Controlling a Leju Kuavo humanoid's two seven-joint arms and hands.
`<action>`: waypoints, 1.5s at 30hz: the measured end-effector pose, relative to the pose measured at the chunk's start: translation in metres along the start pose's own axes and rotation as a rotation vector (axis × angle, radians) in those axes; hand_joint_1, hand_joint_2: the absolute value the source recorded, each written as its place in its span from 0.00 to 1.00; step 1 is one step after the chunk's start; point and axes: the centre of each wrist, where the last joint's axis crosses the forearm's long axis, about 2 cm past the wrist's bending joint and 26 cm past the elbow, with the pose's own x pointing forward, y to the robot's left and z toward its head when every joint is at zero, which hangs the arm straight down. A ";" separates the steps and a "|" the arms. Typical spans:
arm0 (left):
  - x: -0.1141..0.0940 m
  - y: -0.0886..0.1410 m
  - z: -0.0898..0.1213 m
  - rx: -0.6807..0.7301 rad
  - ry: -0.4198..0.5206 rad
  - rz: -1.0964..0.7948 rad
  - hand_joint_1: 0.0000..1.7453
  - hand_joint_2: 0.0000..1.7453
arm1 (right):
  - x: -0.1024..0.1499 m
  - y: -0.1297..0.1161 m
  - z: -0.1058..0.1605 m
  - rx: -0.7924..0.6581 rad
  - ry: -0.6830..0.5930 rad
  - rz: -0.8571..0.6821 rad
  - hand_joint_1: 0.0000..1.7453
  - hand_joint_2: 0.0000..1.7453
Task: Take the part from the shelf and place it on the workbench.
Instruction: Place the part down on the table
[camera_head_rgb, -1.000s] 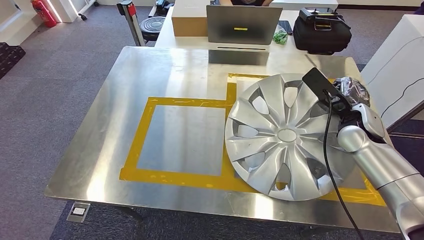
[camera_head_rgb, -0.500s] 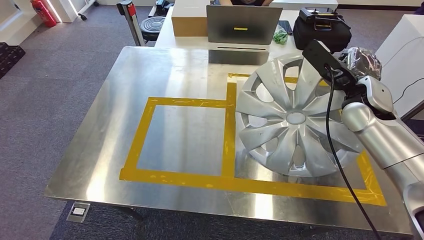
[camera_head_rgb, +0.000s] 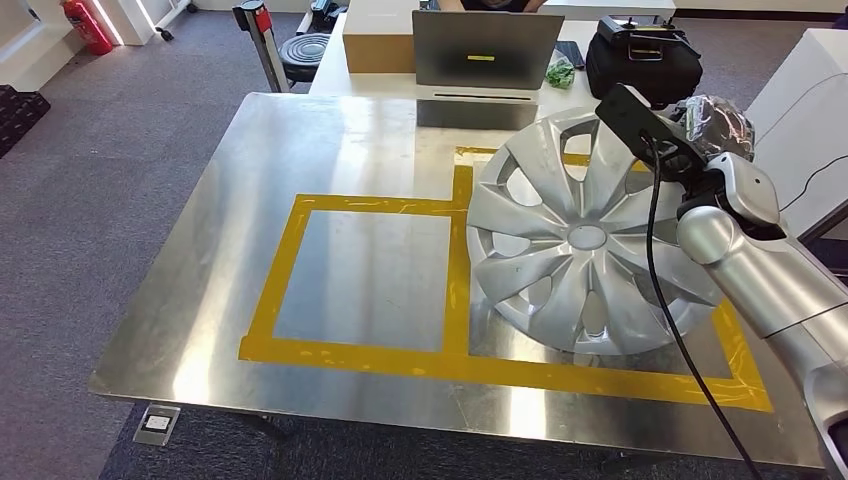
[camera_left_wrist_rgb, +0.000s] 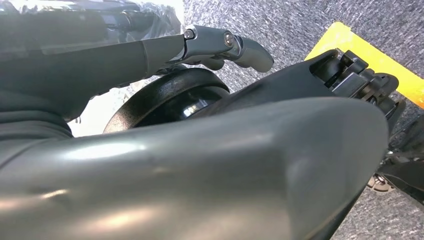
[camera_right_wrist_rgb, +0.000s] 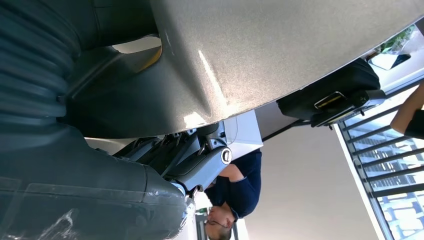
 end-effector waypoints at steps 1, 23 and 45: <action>0.000 0.000 0.000 0.000 0.000 0.000 0.00 1.00 | 0.000 0.000 0.000 0.001 0.000 0.000 1.00 1.00; -0.007 -0.009 0.001 0.006 0.029 0.009 0.00 1.00 | -0.069 0.071 0.013 0.070 0.137 0.126 1.00 1.00; -0.008 -0.009 0.002 0.026 0.034 0.016 0.00 1.00 | -0.101 0.092 0.018 0.135 0.221 0.149 0.00 0.00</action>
